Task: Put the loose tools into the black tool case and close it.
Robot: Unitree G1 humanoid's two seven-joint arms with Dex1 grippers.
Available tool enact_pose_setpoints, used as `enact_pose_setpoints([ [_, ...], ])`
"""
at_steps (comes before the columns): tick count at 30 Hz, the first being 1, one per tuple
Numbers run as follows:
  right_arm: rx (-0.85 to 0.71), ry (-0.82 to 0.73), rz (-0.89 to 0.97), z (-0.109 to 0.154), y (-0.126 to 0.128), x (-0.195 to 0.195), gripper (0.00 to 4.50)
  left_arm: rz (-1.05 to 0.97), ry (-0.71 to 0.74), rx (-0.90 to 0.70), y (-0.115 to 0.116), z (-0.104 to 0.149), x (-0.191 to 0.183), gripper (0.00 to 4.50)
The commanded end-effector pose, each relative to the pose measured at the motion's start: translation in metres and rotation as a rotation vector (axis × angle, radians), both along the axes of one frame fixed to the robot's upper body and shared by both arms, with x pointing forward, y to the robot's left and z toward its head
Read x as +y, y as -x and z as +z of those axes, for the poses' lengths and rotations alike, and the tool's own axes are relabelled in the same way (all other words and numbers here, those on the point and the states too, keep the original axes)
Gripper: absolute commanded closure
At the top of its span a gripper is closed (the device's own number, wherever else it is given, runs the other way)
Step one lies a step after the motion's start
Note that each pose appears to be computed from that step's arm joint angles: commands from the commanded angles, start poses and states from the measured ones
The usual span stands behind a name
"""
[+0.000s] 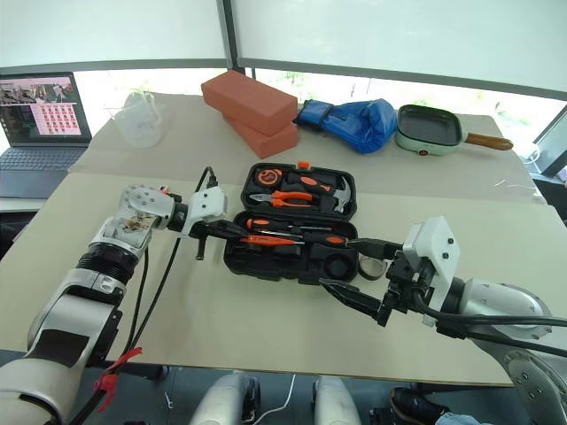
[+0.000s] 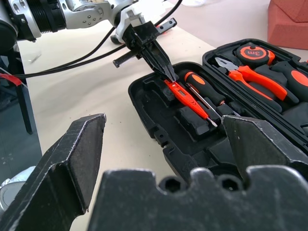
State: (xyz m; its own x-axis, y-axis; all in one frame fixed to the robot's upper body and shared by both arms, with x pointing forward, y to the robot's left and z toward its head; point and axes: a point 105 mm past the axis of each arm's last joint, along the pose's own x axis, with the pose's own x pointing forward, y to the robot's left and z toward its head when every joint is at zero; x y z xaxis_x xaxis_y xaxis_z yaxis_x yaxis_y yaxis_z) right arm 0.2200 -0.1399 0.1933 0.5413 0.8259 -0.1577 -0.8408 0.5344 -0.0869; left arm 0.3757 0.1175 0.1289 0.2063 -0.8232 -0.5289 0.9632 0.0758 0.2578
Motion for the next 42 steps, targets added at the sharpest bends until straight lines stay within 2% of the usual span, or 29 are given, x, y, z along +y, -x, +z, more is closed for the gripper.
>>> enact_pose_setpoints([
  [1, -0.05, -0.006, 0.002, 0.008, 0.0, 0.001, 0.0, -0.045, 0.1, -0.021, 0.0, 0.027, -0.021, 4.44],
  [9, -0.048, -0.003, -0.009, 0.007, 0.001, 0.0, 0.0, -0.087, -0.012, -0.061, 0.002, 0.012, -0.031, 4.44],
  [17, -0.051, -0.005, -0.022, 0.007, 0.002, -0.001, 0.0, -0.078, -0.161, -0.078, -0.003, -0.001, -0.018, 4.44],
  [23, -0.051, -0.009, -0.022, 0.005, 0.003, 0.0, 0.0, -0.062, -0.184, -0.074, -0.007, 0.0, -0.013, 4.44],
  [32, -0.057, -0.011, -0.024, 0.004, 0.005, 0.001, 0.0, -0.114, -0.281, -0.024, 0.003, -0.007, 0.007, 4.44],
  [42, -0.059, -0.015, -0.036, 0.003, 0.003, 0.001, 0.0, -0.104, -0.259, -0.031, -0.001, -0.008, 0.001, 4.44],
])
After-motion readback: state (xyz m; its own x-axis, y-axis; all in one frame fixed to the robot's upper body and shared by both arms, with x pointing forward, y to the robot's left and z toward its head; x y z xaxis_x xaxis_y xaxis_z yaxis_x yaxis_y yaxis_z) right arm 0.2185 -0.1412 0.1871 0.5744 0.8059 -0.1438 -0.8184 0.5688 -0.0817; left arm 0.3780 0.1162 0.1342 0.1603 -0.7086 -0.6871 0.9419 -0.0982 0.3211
